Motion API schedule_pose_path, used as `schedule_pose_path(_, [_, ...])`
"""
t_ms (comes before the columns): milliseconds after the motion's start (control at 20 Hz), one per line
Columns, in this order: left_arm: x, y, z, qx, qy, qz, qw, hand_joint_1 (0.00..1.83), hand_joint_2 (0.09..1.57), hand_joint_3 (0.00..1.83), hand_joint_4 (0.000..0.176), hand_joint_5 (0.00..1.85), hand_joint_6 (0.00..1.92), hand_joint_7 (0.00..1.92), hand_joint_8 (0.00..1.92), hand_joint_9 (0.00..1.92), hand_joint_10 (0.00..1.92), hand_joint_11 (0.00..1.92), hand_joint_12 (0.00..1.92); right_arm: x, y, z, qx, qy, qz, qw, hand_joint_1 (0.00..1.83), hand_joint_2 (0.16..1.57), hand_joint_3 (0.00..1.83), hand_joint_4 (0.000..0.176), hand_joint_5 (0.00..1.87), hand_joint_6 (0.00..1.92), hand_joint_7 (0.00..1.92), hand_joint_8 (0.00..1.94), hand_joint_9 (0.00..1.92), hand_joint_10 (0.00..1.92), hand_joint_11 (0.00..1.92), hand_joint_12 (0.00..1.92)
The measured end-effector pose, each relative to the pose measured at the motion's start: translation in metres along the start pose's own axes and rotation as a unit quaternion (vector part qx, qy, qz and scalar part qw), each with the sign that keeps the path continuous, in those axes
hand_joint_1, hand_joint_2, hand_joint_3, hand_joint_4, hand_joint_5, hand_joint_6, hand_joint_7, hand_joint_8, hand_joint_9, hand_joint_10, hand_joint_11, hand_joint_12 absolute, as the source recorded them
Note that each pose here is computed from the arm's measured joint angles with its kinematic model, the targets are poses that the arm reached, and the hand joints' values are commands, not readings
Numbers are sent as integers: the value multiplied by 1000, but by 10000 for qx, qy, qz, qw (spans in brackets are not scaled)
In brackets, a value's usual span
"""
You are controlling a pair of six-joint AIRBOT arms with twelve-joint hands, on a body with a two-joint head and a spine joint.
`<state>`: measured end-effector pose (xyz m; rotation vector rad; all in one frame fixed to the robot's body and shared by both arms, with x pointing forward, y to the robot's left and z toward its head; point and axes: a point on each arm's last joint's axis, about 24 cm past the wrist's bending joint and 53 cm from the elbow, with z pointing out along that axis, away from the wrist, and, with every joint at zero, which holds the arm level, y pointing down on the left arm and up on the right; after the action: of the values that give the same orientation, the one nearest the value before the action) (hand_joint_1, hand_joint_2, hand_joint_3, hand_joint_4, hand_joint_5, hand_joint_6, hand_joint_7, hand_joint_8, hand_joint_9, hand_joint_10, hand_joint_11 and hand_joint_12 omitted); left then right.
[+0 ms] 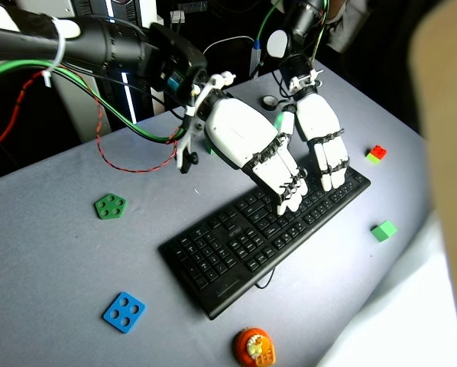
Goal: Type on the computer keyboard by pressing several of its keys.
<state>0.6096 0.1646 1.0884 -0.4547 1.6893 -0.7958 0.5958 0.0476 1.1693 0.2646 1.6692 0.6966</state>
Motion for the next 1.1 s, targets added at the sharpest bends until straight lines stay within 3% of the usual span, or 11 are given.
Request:
schedule_pose_path(100, [2, 1, 2, 6, 6, 16, 10000, 0, 1293, 7, 59, 65, 14, 125, 10, 129, 53, 0, 751, 8, -7, 9, 104, 1, 123, 9999, 245, 1217, 1, 0, 476, 167, 578, 47, 449, 225, 0, 1266])
schedule_pose_path(250, [2, 1, 3, 14, 7, 17, 10000, 46, 1289, 0, 62, 155, 33, 200, 16, 207, 62, 0, 949, 18, -15, 21, 211, -41, 166, 9996, 292, 1234, 1, 0, 422, 476, 668, 114, 282, 886, 0, 1411])
schedule_pose_path(400, [3, 3, 1, 10, 13, 48, 10000, 112, 1285, 0, 47, 269, 64, 272, 21, 249, 74, 0, 1075, 37, -28, 31, 300, 60, 186, 9994, 302, 1239, 1, 0, 427, 657, 405, 904, 241, 1171, 0, 1520])
schedule_pose_path(500, [2, 2, 1, 17, -3, 51, 10000, 148, 1289, 0, 0, 461, 139, 340, 34, 262, 83, 0, 1157, 34, -26, 37, 204, -91, 181, 9996, 262, 1249, 2, 0, 439, 1027, 390, 815, 210, 1134, 0, 1515])
schedule_pose_path(600, [0, 2, 1, 38, -38, 59, 10000, 171, 1291, 2, 0, 556, 196, 438, 42, 280, 98, 0, 1133, 38, -24, 39, 184, -100, 216, 9995, 243, 1252, 1, 0, 425, 1199, 504, 657, 268, 987, 0, 1480])
schedule_pose_path(700, [-3, 0, 1, 64, -92, 70, 9999, 127, 1302, 4, 0, 378, 124, 525, 47, 301, 113, 0, 1042, 43, -18, 38, 135, -87, 273, 9995, 277, 1239, 0, 0, 372, 878, 626, 670, 385, 1003, 0, 1482])
schedule_pose_path(800, [-3, 0, 1, 71, -92, 65, 9999, 155, 1286, 0, 25, 333, 85, 580, 50, 392, 160, 0, 1093, 43, -12, 40, 83, -148, 277, 9995, 257, 1247, 2, 0, 452, 641, 545, 757, 339, 1128, 0, 1506])
schedule_pose_path(850, [-3, 0, 1, 70, -98, 68, 9999, 135, 1293, 1, 26, 374, 95, 497, 11, 353, 147, 0, 1100, 43, -10, 41, 69, -168, 297, 9994, 252, 1255, 4, 0, 540, 659, 484, 746, 279, 1127, 0, 1515])
schedule_pose_path(900, [-5, 0, 1, 76, -109, 81, 9999, 152, 1296, 2, 0, 574, 175, 418, 1, 282, 115, 0, 1098, 45, -8, 41, 67, -140, 329, 9993, 245, 1258, 3, 0, 604, 776, 471, 528, 217, 967, 0, 1471])
schedule_pose_path(1000, [-4, 1, 1, 58, -83, 74, 9999, 248, 1284, 0, 0, 817, 228, 394, 4, 236, 90, 0, 1011, 48, -8, 41, 103, -92, 364, 9992, 222, 1265, 2, 0, 593, 1087, 581, 215, 269, 701, 0, 1371])
schedule_pose_path(1100, [-8, -1, 1, 98, -166, 60, 9998, 203, 1285, 0, 0, 696, 144, 647, 56, 374, 146, 0, 1008, 47, -7, 42, 104, -95, 380, 9992, 260, 1258, 0, 0, 418, 1142, 787, 181, 473, 667, 0, 1385])
